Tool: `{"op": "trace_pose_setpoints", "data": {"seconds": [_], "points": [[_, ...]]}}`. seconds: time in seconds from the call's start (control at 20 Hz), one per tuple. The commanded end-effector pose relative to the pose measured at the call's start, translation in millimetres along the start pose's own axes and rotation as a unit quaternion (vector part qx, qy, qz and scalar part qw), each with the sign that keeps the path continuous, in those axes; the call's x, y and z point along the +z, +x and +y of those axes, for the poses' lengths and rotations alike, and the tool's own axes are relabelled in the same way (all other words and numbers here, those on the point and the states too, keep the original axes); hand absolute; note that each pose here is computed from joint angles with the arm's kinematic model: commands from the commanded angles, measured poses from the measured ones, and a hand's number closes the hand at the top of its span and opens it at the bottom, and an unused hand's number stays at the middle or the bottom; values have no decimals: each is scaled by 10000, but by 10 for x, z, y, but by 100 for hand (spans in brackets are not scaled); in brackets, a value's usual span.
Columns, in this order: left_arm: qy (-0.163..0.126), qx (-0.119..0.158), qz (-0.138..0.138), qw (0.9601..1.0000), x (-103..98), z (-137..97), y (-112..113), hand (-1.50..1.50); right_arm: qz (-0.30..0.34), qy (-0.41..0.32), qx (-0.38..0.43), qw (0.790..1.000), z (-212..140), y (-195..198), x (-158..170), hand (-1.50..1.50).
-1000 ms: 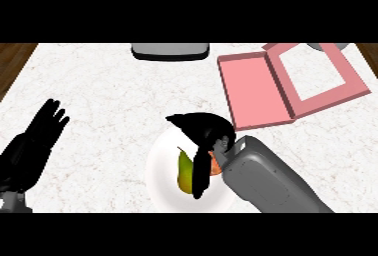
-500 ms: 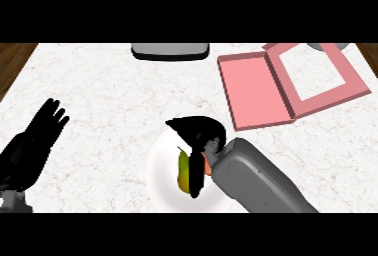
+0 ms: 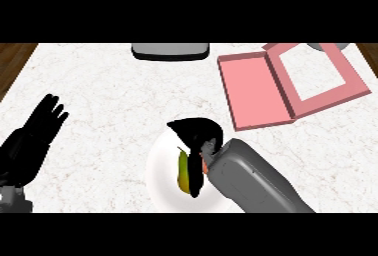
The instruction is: Pick the pear from the plate and place it in the cardboard box
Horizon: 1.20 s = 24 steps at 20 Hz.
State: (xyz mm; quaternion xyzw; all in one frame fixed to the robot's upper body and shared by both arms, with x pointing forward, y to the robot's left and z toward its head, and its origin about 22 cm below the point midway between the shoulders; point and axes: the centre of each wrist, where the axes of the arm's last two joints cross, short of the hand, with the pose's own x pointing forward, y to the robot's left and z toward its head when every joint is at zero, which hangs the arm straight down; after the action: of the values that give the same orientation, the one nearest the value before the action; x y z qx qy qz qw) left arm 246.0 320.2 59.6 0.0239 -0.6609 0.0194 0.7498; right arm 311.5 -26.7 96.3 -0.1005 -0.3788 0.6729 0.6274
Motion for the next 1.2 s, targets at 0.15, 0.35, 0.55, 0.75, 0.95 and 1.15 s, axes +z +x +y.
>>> {"op": "trace_pose_setpoints", "data": {"seconds": [0.15, 0.35, 0.55, 0.75, 0.95, 1.15], "points": [[16, -52, -35, 10000, 36, 4, -93, 0, 242, 187, 216, 9993, 12, 62, 75, -150], [15, 24, 9, 10000, 65, 78, -88, 0, 336, 376, 243, 9984, 36, -48, -88, -150], [-82, 72, 9, 9999, 48, -25, -49, 0, 383, 403, 265, 9981, 316, 17, -187, -150], [-101, -25, 39, 9999, -5, -36, -76, 0, 295, 351, 248, 9986, 168, 14, -251, -150], [-12, -53, 27, 10000, -37, -95, 131, 0, 286, 345, 272, 9986, 309, -104, -250, -150], [-18, -66, 16, 10000, -33, -16, -238, 0, 154, 110, 294, 9994, 488, -209, -424, 150]]}}
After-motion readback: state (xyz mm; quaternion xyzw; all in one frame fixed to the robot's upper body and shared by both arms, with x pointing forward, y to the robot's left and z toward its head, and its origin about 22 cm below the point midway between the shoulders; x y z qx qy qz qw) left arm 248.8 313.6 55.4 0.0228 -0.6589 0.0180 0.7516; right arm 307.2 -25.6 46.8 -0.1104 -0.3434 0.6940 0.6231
